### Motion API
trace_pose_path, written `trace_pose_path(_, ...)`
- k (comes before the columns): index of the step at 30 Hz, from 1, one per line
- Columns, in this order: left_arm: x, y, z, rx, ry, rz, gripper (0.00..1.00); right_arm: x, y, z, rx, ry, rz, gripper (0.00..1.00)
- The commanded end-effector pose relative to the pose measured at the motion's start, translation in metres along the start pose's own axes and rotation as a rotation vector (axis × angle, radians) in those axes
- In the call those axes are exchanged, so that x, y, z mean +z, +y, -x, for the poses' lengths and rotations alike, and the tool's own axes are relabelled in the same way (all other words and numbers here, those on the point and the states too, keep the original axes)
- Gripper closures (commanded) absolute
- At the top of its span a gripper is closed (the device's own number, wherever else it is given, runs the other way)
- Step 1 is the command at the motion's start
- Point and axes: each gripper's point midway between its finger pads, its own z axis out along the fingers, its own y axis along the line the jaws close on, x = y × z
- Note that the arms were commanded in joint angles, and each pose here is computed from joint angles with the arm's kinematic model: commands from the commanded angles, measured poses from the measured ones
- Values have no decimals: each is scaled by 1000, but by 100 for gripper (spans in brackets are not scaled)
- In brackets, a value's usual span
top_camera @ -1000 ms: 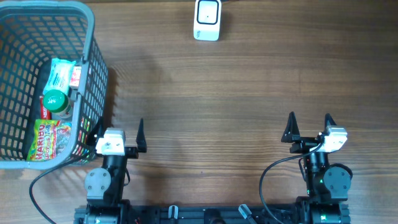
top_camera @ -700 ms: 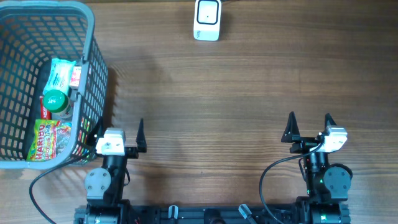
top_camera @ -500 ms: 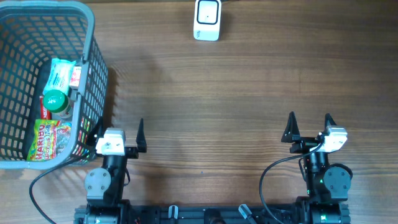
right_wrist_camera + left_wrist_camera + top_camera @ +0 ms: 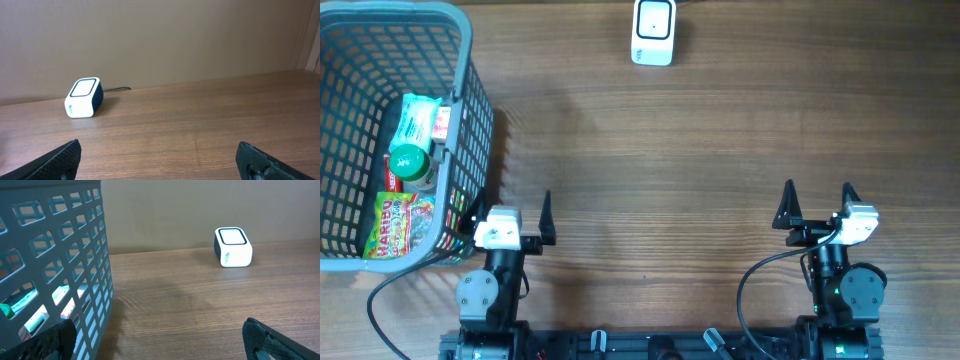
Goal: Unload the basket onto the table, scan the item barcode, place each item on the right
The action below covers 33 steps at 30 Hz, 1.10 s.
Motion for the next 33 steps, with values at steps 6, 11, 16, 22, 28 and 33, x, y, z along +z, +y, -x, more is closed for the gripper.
trace_pose_path(6, 0, -2, -1, -2, 0, -12, 0, 0, 4, 1, -14, -4, 21, 0)
trace_pose_path(11, 0, -2, -1, -2, 0, -12, 0, 0, 4, 1, -14, -4, 21, 0)
trace_pose_path(16, 0, -5, -1, -2, -1, -27, 0, 0, 4, 1, -14, -4, 21, 0)
trace_pose_path(22, -3, -30, 5, 3, -30, -176, 0, 0, 4, 1, -14, -4, 21, 0)
trace_pose_path(28, -20, -60, 41, -65, -90, -371, 0, 0, 4, 1, -14, -4, 21, 0)
trace_pose_path(33, -37, -59, 86, -114, -102, -381, 0, 0, 4, 1, -14, -4, 21, 0)
